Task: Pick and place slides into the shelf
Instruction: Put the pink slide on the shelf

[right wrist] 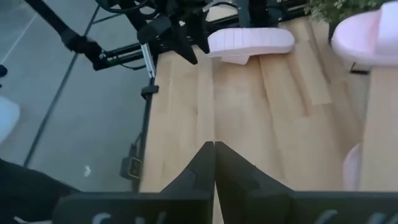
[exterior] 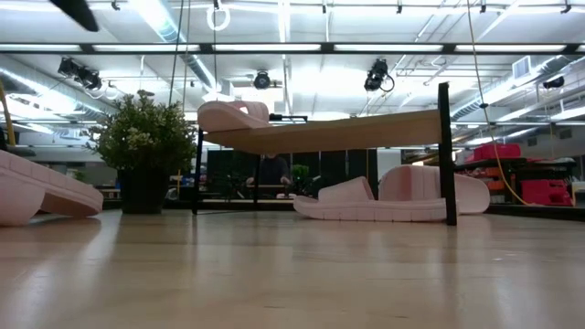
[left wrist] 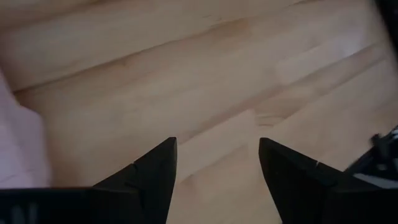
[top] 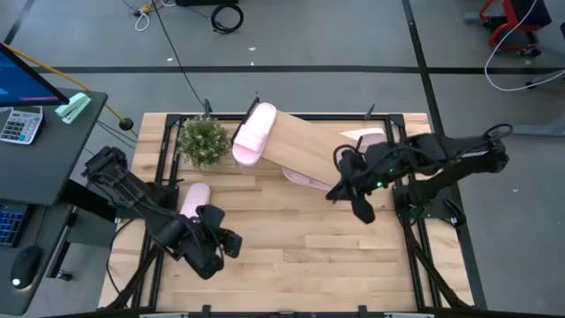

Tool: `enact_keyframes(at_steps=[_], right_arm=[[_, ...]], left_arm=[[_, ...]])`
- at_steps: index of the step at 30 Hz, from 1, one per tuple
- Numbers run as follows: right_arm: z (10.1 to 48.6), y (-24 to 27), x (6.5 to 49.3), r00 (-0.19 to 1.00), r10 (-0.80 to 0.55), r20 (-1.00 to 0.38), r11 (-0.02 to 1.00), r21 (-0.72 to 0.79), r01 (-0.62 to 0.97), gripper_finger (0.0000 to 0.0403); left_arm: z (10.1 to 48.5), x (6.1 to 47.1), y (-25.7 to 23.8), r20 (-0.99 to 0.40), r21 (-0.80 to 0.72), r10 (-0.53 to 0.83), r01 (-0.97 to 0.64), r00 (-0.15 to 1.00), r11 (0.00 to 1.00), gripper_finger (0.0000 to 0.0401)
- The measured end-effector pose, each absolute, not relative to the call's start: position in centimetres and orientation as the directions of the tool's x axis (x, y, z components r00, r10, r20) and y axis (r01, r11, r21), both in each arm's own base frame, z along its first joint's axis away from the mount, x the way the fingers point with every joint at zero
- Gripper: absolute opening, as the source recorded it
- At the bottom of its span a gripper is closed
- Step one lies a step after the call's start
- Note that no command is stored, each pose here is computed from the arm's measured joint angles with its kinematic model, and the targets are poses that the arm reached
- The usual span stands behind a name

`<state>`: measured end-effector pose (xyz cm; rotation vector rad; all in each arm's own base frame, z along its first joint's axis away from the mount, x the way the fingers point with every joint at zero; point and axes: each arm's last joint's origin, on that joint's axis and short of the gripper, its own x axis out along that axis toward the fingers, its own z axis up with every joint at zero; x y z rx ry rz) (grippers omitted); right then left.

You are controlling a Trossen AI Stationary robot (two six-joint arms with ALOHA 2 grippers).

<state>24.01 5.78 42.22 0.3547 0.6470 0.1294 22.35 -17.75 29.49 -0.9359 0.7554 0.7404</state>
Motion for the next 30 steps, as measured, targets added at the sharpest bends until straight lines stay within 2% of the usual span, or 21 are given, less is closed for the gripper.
enact_keyframes(at_steps=[9, 16, 30], right_arm=[[41.2, 9.2, 25.5, 0.800, 0.211, -0.561, 0.898, 0.435, 0.068, 0.0016], [40.5, 11.2, 27.3, 0.825, 0.210, -0.525, 0.882, 0.466, 0.073, 0.0016], [39.5, 11.9, 28.8, 0.826, 0.210, -0.524, 0.880, 0.469, 0.074, 0.0015]], left_arm=[[29.2, 20.8, -17.6, -0.855, -0.295, 0.276, -0.849, 0.439, 0.438, 0.0231], [29.0, 20.1, -17.8, -0.888, -0.235, 0.255, -0.853, 0.384, 0.466, 0.0231], [28.9, 17.4, -19.3, -0.923, -0.155, 0.237, -0.857, 0.303, 0.491, 0.0231]])
